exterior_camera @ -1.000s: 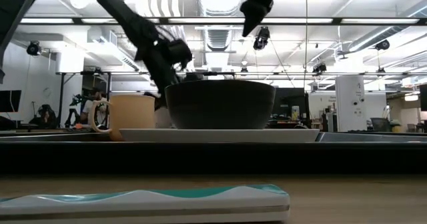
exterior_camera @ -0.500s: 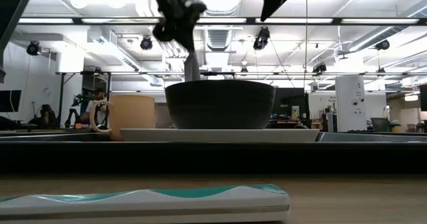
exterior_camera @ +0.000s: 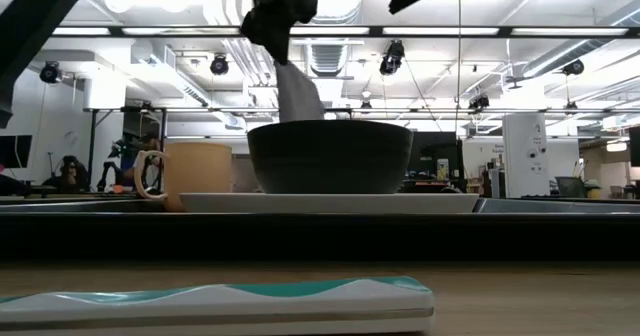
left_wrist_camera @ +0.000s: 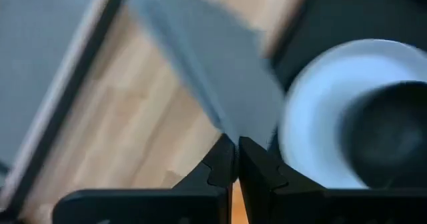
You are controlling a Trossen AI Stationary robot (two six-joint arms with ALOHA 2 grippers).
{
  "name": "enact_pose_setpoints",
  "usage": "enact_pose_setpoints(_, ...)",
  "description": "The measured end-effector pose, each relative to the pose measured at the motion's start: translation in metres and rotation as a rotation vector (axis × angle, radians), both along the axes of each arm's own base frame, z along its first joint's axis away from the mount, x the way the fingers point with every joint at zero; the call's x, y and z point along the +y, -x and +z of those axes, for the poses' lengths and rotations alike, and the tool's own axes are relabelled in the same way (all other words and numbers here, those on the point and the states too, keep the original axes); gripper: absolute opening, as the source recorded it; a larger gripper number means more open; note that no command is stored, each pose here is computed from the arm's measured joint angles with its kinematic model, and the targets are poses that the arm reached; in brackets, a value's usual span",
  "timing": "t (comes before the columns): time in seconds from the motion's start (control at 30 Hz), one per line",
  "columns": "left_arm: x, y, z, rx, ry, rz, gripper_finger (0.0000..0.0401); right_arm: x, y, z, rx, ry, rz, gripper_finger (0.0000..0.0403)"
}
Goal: Set up tray
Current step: Put the gray napkin on the black serving tray to the right of the white plate
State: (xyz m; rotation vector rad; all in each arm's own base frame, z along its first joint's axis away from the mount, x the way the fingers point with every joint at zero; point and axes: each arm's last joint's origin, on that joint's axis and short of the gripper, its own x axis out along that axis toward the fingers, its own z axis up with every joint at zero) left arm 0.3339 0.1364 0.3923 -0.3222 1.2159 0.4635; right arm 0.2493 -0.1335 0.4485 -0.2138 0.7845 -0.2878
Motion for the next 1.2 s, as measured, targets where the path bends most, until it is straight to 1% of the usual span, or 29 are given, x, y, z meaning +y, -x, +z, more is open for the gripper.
enact_pose_setpoints(0.07, -0.002, 0.003, 0.003, 0.011, -0.045, 0.007, 0.0000, -0.002, -0.001, -0.004, 0.021, 0.010, 0.012, 0.0217)
enact_pose_setpoints(0.13, -0.005, 0.004, 0.009, 0.003, -0.088, -0.019, 0.0000, -0.006, -0.002, -0.008, 0.035, 0.013, 0.014, 0.0217)
enact_pose_setpoints(0.27, -0.017, 0.005, 0.028, -0.005, -0.241, -0.117, 0.0000, -0.013, -0.005, -0.016, 0.057, 0.014, 0.011, 0.0215)
enact_pose_setpoints(0.37, -0.028, 0.008, 0.038, -0.044, -0.301, -0.221, 0.0000, -0.016, -0.010, -0.018, 0.030, 0.002, 0.035, 0.0215)
enact_pose_setpoints(0.43, -0.036, 0.009, 0.042, -0.051, -0.316, -0.259, 0.0000, -0.017, -0.015, -0.017, -0.010, -0.011, 0.069, 0.0215)
enact_pose_setpoints(0.5, -0.044, 0.010, 0.043, -0.024, -0.350, -0.294, 0.0000, -0.018, -0.018, -0.016, -0.049, -0.023, 0.097, 0.0216)
enact_pose_setpoints(0.6, -0.056, 0.012, 0.046, 0.005, -0.387, -0.329, 0.0000, -0.019, -0.021, -0.015, -0.066, 0.009, 0.117, 0.0225)
enact_pose_setpoints(0.67, -0.064, 0.015, 0.048, 0.012, -0.405, -0.344, 0.0000, -0.020, -0.023, -0.015, -0.076, 0.010, 0.119, 0.0239)
enact_pose_setpoints(0.8, -0.081, 0.016, 0.053, 0.025, -0.470, -0.395, 0.0000, -0.018, -0.028, -0.017, -0.102, -0.031, 0.181, 0.0276)
enact_pose_setpoints(0.93, -0.097, 0.019, 0.058, 0.014, -0.504, -0.438, 0.0000, -0.017, -0.038, -0.014, -0.187, -0.059, 0.222, 0.0305)
enact_pose_setpoints(1.1, -0.109, 0.022, 0.061, -0.001, -0.516, -0.482, 0.0000, -0.010, -0.054, -0.013, -0.304, -0.175, 0.385, 0.0319)
enact_pose_setpoints(1.2, -0.113, 0.022, 0.061, -0.003, -0.517, -0.504, 0.0000, -0.005, -0.066, -0.016, -0.306, -0.172, 0.446, 0.0319)
